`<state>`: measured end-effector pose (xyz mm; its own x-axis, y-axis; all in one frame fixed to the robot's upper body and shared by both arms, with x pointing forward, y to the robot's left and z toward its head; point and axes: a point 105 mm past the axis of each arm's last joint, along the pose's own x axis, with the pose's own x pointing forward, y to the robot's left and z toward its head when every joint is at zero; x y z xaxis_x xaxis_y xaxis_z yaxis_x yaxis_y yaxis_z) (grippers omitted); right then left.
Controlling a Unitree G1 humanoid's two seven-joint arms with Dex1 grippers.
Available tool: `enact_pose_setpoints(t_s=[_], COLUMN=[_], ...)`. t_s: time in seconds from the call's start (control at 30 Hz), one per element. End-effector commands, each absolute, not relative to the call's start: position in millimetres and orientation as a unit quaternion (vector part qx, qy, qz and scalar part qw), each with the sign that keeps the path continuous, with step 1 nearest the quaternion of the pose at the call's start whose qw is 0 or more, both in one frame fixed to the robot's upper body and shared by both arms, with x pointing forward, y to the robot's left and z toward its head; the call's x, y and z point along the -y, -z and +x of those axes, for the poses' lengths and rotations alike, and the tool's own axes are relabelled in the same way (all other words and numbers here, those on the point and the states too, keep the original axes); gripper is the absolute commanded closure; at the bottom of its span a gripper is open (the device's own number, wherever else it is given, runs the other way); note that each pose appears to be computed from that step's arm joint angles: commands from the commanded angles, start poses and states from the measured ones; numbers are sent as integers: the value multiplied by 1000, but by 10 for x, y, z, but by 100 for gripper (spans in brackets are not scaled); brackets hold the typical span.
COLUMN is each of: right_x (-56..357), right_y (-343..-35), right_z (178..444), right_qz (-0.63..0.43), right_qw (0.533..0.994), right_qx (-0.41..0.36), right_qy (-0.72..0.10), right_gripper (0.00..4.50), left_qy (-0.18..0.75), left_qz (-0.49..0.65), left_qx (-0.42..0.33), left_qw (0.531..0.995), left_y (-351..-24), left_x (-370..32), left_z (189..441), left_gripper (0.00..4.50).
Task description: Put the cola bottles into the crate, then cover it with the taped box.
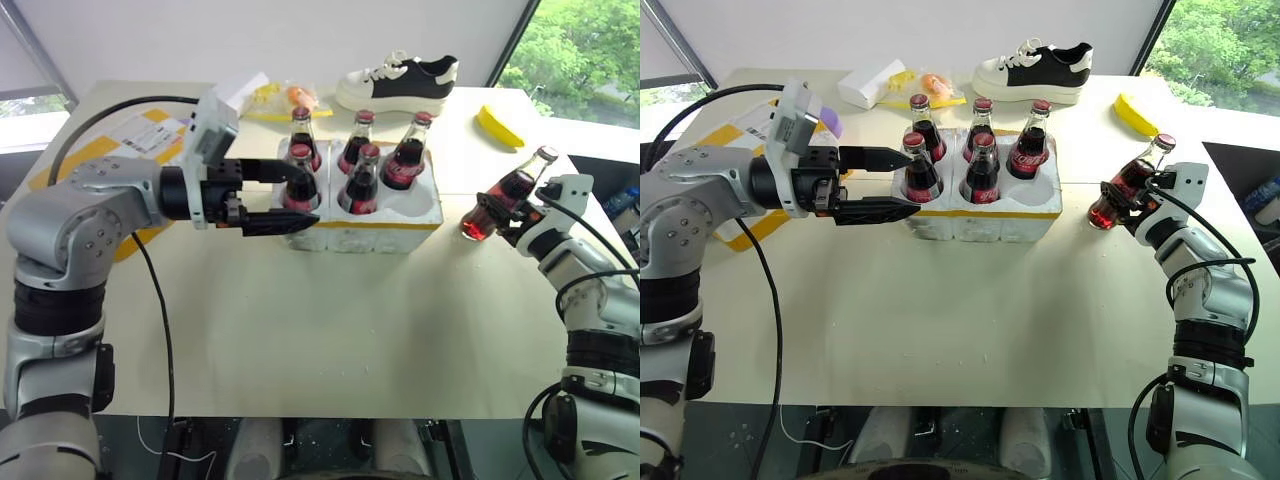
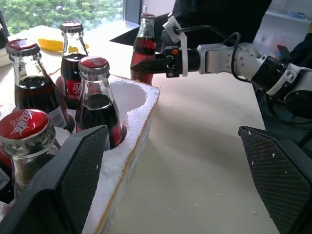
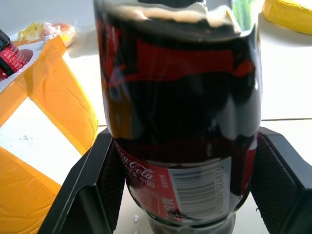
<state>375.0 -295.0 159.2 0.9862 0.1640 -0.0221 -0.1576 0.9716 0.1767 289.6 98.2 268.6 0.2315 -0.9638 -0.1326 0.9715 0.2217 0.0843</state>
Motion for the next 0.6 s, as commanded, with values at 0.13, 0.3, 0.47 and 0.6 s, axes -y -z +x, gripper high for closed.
enact_pose_setpoints(t_s=[0.13,0.3,0.47,0.6], right_x=[2926,2576,1951,1665], right_y=[-2193,-2748,-3106,-3051], right_z=[3645,3501,3324,3281], right_qz=[51,41,40,30], right_qw=[991,975,939,925], right_qx=[68,130,166,147], right_qy=[-101,-176,-299,-350], right_gripper=[169,169,169,169], left_qy=[621,618,613,610], left_qz=[93,92,92,93], left_qx=[-9,-10,-10,-8], left_qw=[778,781,784,787], left_y=[-2765,-2756,-2748,-2756], left_x=[-957,-971,-980,-986], left_z=[2842,2841,2857,2862], left_gripper=[0,0,0,0])
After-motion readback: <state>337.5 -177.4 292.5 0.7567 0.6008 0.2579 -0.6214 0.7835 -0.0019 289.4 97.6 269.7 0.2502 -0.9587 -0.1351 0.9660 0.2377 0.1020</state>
